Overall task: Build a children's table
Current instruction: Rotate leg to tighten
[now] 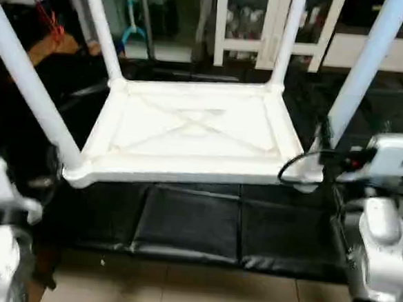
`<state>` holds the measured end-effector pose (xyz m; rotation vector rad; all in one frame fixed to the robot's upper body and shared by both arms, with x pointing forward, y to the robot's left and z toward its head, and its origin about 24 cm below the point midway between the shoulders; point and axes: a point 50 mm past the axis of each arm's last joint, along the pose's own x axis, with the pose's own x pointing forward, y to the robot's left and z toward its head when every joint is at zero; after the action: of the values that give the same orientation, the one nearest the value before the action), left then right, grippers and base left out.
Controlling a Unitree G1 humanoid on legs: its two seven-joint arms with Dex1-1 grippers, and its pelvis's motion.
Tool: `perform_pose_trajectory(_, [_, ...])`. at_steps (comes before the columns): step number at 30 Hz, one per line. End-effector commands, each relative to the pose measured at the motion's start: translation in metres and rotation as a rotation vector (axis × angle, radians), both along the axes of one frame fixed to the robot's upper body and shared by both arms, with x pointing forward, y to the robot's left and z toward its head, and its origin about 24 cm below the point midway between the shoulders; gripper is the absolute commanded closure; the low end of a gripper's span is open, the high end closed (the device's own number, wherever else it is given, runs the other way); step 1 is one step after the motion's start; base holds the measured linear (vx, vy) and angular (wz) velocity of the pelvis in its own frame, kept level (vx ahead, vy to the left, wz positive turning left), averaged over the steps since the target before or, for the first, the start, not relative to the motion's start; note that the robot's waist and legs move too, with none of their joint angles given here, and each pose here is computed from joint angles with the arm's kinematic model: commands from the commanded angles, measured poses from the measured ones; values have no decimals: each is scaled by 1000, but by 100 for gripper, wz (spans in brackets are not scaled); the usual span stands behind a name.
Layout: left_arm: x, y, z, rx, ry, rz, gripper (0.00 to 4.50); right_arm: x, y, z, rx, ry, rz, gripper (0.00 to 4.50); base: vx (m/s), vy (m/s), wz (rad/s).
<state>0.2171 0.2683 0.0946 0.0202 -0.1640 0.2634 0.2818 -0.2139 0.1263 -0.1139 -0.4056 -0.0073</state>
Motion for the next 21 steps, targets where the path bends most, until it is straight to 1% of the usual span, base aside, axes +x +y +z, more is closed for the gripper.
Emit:
perform_pose_trajectory(1, [7, 5, -1, -17, 28, -20, 7, 5, -1, -2, -2, 18, -15, 0, 0, 0, 0])
perform_pose_trajectory(4, [23, 8, -2, -46, 59, -57, 7, 9, -2, -5, -7, 48, -28, 0, 0, 0, 0])
perform_pose_trajectory(6, [40, 15, 0, -48, 69, -58, 7, 14, 0, -7, -4, 75, -11, 0, 0, 0, 0])
perform_pose_trajectory(7, [40, 15, 0, -48, 69, -58, 7, 14, 0, -7, -4, 75, -11, 0, 0, 0, 0])
perform_pose_trajectory(8, [47, 19, 1, -41, 85, -49, 7, 17, 2, -7, -9, 85, 8, 0, 52, -30, 2])
perform_pose_trajectory(10, [51, 22, 2, -28, 98, -38, 7, 19, 3, -7, -12, 93, 20, 0, 87, -24, 0])
perform_pose_trajectory(11, [56, 29, 5, -25, 110, -7, 7, 21, 4, -7, -26, 98, 25, 0, 77, -12, -1])
perform_pose_trajectory(14, [58, 32, 8, -9, 109, 9, 7, 22, 3, -5, -24, 90, 19, 0, 21, -2, 0])
perform_pose_trajectory(15, [60, 32, 13, -22, 92, 0, 23, 21, 2, -3, -20, 75, 15, 0, 54, 3, 2])
perform_pose_trajectory(16, [60, 32, 13, -24, 88, -2, 23, 20, 3, -3, -19, 73, 17, 0, 0, 0, 0])
perform_pose_trajectory(17, [60, 31, 15, -27, 78, -7, 34, 17, 4, -4, -18, 73, 24, 0, 0, 0, 0])
perform_pose_trajectory(18, [60, 30, 16, -28, 75, -8, 34, 17, 4, -4, -18, 73, 26, 0, 0, 0, 0])
perform_pose_trajectory(19, [59, 29, 16, -33, 68, -8, 52, 15, 5, -6, -15, 76, 33, 0, 0, 0, 0])
perform_pose_trajectory(21, [57, 27, 16, -42, 64, -6, 64, 11, 7, -11, -8, 87, 42, 0, 0, 0, 0])
